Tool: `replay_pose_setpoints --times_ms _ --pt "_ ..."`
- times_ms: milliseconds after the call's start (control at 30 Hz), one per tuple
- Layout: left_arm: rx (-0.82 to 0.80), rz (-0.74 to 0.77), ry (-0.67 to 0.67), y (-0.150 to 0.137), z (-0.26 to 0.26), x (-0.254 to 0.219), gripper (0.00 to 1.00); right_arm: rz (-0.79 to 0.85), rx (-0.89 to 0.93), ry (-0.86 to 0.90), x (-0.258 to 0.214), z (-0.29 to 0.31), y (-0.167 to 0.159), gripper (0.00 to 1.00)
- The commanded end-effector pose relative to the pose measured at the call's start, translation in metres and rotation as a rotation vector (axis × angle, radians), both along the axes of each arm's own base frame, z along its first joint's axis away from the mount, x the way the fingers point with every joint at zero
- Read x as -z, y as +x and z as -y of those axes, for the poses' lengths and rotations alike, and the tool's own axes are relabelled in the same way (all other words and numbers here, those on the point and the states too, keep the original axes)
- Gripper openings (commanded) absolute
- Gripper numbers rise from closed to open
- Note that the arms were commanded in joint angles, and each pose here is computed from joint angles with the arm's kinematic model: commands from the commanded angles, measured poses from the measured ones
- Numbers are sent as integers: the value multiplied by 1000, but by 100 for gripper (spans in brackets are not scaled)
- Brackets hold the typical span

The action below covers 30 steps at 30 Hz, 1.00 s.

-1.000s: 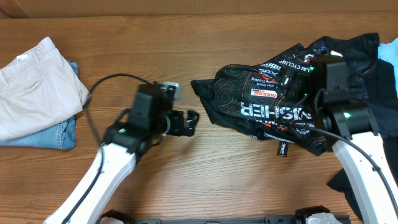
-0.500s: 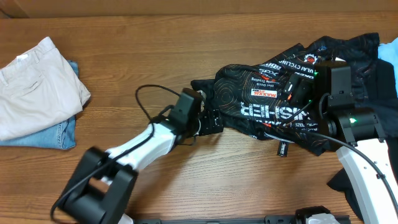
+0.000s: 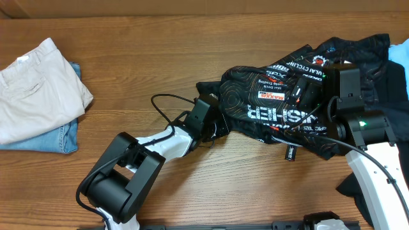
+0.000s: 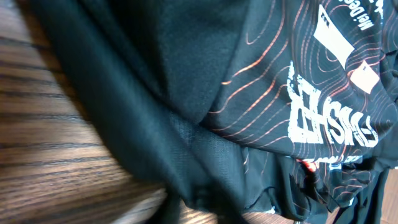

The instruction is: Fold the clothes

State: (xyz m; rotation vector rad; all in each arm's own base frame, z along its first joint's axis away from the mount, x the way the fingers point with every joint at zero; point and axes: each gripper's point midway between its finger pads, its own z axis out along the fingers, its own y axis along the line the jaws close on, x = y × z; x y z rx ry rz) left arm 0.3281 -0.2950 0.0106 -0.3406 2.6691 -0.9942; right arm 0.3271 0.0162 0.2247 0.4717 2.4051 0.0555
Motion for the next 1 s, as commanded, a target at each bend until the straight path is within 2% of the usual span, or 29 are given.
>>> replay_pose_setpoints --times_ms 0,133,267,567,700,733,767,800,900,967 --pt "-9 17 -5 7 1 -3 4 41 16 1 -15 3 1 100" --pt "51 87 19 12 -6 -14 4 38 16 0 -14 3 1 100" --pt "43 192 53 32 -39 -50 4 31 15 -12 -13 5 0 100" --pt "-268 510 230 108 -208 -175 4 27 13 -13 -13 5 -1 100" --pt "-391 542 255 128 -265 -208 7 16 12 -15 -11 5 -3 100" --pt "-405 543 257 129 -274 -212 42 13 12 -15 -11 5 -4 100" --pt "-406 537 253 129 -279 -214 89 11 12 -15 -10 5 -4 100" --pt "-389 496 239 123 -279 -209 100 10 12 -16 -10 5 -4 100" --pt "-296 333 169 96 -257 -182 100 9 12 -16 -10 5 -5 100" --pt "-210 167 113 63 -231 -159 100 7 12 -16 -10 5 -5 100"
